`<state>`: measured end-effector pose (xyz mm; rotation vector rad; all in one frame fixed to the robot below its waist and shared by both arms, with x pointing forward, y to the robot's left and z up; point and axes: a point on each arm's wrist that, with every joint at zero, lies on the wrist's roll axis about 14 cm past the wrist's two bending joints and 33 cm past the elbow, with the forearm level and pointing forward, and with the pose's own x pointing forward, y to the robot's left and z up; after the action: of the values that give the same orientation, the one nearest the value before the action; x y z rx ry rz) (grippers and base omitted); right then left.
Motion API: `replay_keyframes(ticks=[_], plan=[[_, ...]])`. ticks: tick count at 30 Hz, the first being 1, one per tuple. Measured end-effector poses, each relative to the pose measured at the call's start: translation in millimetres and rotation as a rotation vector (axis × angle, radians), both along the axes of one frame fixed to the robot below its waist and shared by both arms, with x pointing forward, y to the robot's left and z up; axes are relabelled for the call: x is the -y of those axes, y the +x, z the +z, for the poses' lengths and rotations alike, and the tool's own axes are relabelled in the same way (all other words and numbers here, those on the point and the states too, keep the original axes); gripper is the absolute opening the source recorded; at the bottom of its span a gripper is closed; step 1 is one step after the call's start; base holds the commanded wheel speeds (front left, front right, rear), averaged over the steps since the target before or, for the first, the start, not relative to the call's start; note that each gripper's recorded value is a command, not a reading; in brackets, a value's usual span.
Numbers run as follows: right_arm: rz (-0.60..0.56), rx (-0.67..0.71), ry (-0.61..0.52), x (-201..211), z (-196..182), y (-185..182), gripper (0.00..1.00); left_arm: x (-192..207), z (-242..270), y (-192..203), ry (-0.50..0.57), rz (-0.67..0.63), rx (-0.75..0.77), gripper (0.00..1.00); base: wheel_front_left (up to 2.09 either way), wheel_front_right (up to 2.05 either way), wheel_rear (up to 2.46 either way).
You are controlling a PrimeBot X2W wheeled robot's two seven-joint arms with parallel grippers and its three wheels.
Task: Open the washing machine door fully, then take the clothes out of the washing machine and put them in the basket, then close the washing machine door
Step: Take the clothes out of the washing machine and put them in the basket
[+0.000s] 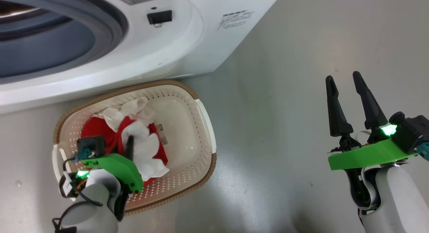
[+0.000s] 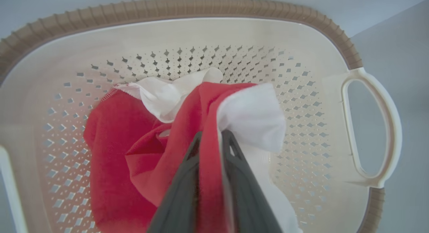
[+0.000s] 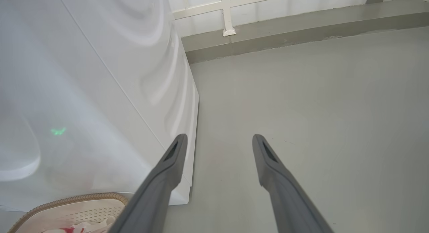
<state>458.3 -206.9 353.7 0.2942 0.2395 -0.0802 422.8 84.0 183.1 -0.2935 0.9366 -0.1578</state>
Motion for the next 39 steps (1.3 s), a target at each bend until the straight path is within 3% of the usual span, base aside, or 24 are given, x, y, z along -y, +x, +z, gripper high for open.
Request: replay_keyframes(ticks=[10,18,39], plan=[[0.016,0.048,0.003,-4.2,21.4,2.2,1.00,-7.7,29.0,16.5,-0.006,0.048,0.077,1.00,0.00,0.00,0.00],[0.032,0.100,0.003,-7.9,47.4,-2.1,1.00,-18.9,57.6,7.5,-0.010,0.094,0.142,1.00,0.00,0.00,0.00],[0.066,0.194,0.007,-18.4,101.4,-48.2,1.00,-62.9,189.6,17.1,0.043,0.176,0.570,1.00,0.00,0.00,0.00]])
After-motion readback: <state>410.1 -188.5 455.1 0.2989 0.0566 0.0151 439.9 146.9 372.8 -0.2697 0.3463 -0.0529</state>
